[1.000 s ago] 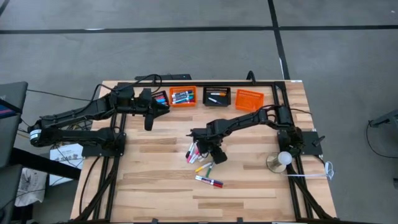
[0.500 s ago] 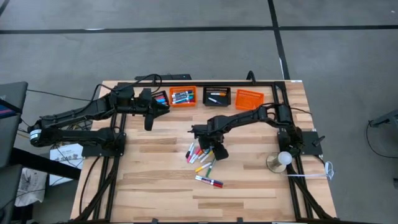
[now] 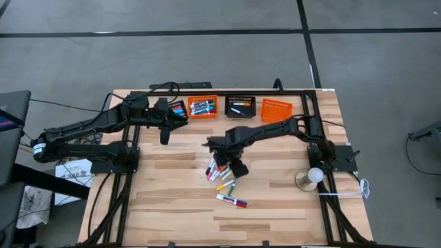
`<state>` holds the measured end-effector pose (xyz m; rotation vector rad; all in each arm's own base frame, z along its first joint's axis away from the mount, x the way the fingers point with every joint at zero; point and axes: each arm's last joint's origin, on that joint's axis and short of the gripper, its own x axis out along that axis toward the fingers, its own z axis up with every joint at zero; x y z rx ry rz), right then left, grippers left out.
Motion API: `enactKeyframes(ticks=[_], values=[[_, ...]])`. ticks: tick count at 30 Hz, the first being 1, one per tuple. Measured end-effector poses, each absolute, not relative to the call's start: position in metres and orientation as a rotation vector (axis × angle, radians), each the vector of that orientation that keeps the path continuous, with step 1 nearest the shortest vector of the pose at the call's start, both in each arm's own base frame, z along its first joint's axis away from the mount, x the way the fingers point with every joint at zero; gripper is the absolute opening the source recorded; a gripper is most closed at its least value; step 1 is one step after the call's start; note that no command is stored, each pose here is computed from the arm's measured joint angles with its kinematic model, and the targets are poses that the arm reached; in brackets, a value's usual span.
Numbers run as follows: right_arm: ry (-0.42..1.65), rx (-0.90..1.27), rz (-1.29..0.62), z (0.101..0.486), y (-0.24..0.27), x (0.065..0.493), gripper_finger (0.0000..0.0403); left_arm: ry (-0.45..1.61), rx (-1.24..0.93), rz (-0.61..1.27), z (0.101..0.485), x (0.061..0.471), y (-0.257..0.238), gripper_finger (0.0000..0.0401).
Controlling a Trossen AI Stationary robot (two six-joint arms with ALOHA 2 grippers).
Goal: Pick & Place Markers
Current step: Put the light blue mini highlighter into the right black bin
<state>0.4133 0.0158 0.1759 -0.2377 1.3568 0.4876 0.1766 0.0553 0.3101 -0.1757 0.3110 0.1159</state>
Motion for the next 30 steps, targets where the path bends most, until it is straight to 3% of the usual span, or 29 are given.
enactKeyframes(ticks=[5, 30], values=[[1.328, -0.298, 0.514, 0.173, 0.033, 0.416, 0.0138, 0.311, -0.176, 0.116, 0.310, 0.177, 0.055, 0.0080], [1.288, -0.312, 0.472, 0.162, 0.025, 0.418, 0.0137, 0.310, -0.180, 0.116, 0.310, 0.177, 0.055, 0.0080]])
